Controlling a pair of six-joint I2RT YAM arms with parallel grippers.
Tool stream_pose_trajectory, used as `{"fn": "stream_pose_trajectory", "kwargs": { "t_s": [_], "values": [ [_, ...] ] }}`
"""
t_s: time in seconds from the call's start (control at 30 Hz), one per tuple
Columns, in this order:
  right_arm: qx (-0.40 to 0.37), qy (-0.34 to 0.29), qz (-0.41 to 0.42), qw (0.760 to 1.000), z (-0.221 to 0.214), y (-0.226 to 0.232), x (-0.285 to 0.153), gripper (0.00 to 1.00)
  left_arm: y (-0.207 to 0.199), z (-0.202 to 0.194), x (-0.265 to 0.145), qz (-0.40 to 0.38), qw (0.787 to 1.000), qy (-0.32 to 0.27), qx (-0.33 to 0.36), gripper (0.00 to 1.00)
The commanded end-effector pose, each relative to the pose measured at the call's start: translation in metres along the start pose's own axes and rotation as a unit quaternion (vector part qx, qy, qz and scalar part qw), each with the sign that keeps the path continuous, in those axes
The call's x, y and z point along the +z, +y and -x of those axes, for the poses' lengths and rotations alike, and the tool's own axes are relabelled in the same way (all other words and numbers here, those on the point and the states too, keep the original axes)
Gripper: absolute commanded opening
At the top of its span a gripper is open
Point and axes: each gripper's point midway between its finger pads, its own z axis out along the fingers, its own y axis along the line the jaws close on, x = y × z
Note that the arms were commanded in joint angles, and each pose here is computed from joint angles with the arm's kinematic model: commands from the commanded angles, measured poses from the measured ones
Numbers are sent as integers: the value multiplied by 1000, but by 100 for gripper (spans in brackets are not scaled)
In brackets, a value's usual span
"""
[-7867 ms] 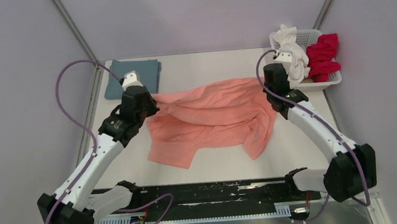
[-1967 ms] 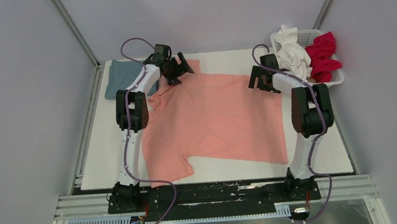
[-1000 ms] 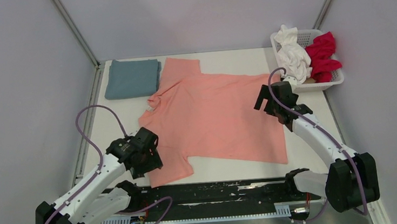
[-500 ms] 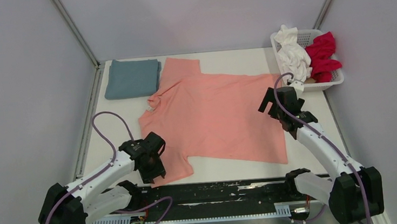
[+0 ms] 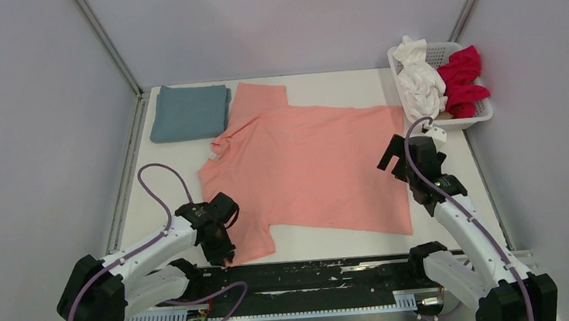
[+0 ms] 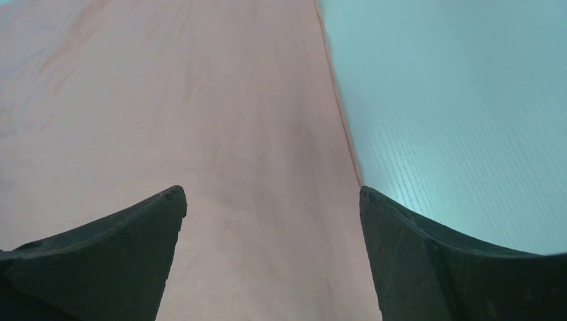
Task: Fold and stack the t-shirts
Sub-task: Grab the side of the flattened tshirt closest away from the robot with both arms
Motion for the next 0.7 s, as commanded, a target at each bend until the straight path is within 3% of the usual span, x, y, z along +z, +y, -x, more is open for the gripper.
{"fn": "stream_pose_trajectory", "kwargs": {
  "t_s": [0.0,0.1,0.17,0.4,0.67],
  "values": [
    [8,4,4,1000,0,-2,-12,100,-12,21,7,-15,999,-51,-8,26],
    [9,11,9,1000,-3,-3,-19,100,-19,21,6,-30,998,-50,-2,7],
    [17,31,9,999,-9,-3,-24,100,-22,21,5,-40,998,-47,2,0],
    [80,156,-75,982,-70,-34,-45,100,-36,24,-3,-90,993,-62,34,0],
    [213,157,-154,952,-109,-62,-47,100,-45,22,-4,-132,986,-69,68,0]
  ]
}}
